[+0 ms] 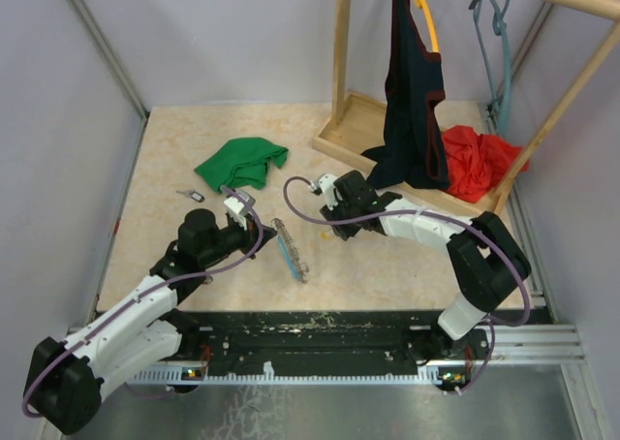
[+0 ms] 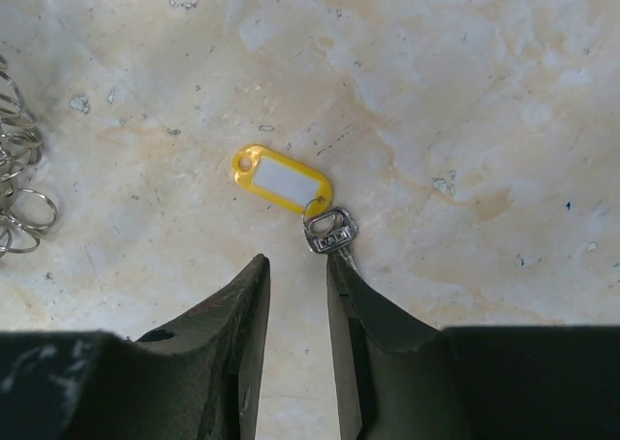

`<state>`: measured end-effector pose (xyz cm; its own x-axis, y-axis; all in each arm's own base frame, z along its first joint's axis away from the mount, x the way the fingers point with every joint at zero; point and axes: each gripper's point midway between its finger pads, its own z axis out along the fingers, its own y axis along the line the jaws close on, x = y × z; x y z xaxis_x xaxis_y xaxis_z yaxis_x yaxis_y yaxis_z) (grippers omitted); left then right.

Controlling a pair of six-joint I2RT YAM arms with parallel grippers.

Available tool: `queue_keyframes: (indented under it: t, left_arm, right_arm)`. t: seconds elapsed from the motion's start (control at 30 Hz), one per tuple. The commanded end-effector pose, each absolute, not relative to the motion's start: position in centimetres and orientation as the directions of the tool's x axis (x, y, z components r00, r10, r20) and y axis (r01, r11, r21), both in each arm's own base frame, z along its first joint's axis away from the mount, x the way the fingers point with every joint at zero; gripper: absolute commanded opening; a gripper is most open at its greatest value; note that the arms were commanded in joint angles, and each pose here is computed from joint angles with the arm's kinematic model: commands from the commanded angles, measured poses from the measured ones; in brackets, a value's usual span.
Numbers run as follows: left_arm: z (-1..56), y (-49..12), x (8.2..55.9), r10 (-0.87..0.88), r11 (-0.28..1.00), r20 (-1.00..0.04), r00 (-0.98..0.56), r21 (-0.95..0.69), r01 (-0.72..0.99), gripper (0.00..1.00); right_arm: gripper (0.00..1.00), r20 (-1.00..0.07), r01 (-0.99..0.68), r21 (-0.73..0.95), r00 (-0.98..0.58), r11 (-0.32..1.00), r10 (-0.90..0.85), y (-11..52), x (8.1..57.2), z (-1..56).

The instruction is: Put the keys on the keyring

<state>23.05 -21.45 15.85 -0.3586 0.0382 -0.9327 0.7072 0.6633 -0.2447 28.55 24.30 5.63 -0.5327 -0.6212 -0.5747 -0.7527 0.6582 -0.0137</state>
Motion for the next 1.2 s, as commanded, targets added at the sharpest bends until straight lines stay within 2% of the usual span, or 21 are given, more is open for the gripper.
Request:
queue_keyframes:
  t: [0.0, 0.57, 0.7, 1.07, 1.17]
  left_arm:
    - [17.8, -22.1, 23.3, 0.014, 0.64, -0.948, -0.318, -0.235, 0.731, 0.0]
    - [17.8, -22.2, 23.2, 0.014, 0.637, -0.95, -0.313, -0.233, 0.735, 0.0]
    - [17.7, -22.2, 23.2, 0.016, 0.638, -0.949, -0.314, -0.233, 0.734, 0.0]
    - [17.8, -22.2, 23.2, 0.014, 0.636, -0.95, -0.313, -0.233, 0.736, 0.0]
    - [17.7, -22.1, 23.2, 0.015, 0.636, -0.949, -0.315, -0.234, 0.735, 0.0]
  right_arm:
    - [0.31, -0.704, -0.77, -0.062, -0.418, 0.636, -0.574, 25.7, 30.8, 7.8]
    - [0.31, -0.597, -0.807, -0.088, -0.427, 0.584, -0.68, 25.6, 30.7, 3.0]
    - [0.25, -0.591, -0.803, -0.088, -0.434, 0.59, -0.679, 25.5, 30.8, 2.8]
    - [0.0, -0.602, -0.792, -0.016, -0.48, 0.61, -0.638, 25.8, 30.6, 3.3]
    - [0.0, -0.611, -0.785, 0.023, -0.501, 0.619, -0.612, 25.7, 30.6, 3.6]
